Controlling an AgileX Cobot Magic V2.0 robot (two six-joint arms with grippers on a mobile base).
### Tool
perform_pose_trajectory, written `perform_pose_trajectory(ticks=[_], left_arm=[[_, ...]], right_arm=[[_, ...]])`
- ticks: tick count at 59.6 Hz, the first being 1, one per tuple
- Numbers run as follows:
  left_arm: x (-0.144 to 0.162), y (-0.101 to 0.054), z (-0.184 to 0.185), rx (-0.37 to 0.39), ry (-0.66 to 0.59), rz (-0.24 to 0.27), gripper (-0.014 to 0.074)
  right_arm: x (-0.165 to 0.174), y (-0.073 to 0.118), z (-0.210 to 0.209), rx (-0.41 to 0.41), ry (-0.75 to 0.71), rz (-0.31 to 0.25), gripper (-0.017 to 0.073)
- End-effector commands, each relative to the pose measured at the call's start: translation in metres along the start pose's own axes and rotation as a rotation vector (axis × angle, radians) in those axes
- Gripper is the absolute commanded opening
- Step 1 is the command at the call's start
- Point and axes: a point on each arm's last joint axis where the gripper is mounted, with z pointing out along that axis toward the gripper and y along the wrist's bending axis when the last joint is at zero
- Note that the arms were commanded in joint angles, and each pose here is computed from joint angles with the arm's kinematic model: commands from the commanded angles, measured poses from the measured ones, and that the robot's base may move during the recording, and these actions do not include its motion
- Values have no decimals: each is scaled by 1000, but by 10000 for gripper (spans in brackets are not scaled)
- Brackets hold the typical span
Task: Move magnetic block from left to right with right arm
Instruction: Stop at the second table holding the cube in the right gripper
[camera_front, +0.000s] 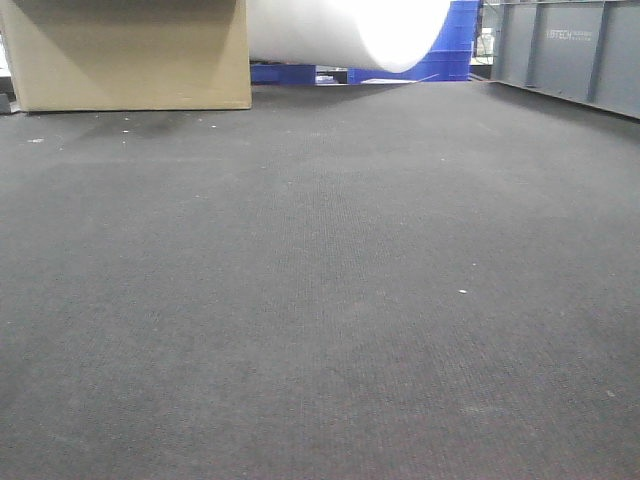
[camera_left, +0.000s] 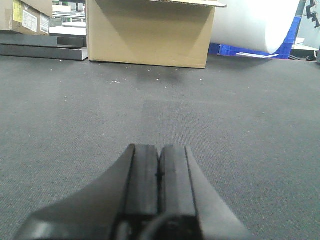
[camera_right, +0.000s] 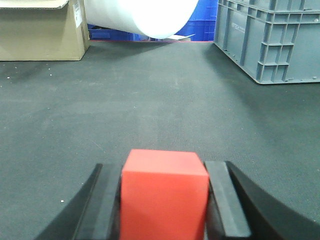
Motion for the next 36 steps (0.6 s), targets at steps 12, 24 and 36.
perform_pose_trajectory(ticks=[12, 24, 36], left_arm=[[-6, 0, -1, 3, -95, -4, -116], [-6, 0, -1, 3, -95, -4, -116], [-6, 0, -1, 3, -95, -4, -116]], right_arm=[[-17, 4, 9, -5, -34, -20, 225], [-54, 21, 54, -72, 97, -109, 225], [-85, 54, 118, -264, 223, -101, 225]])
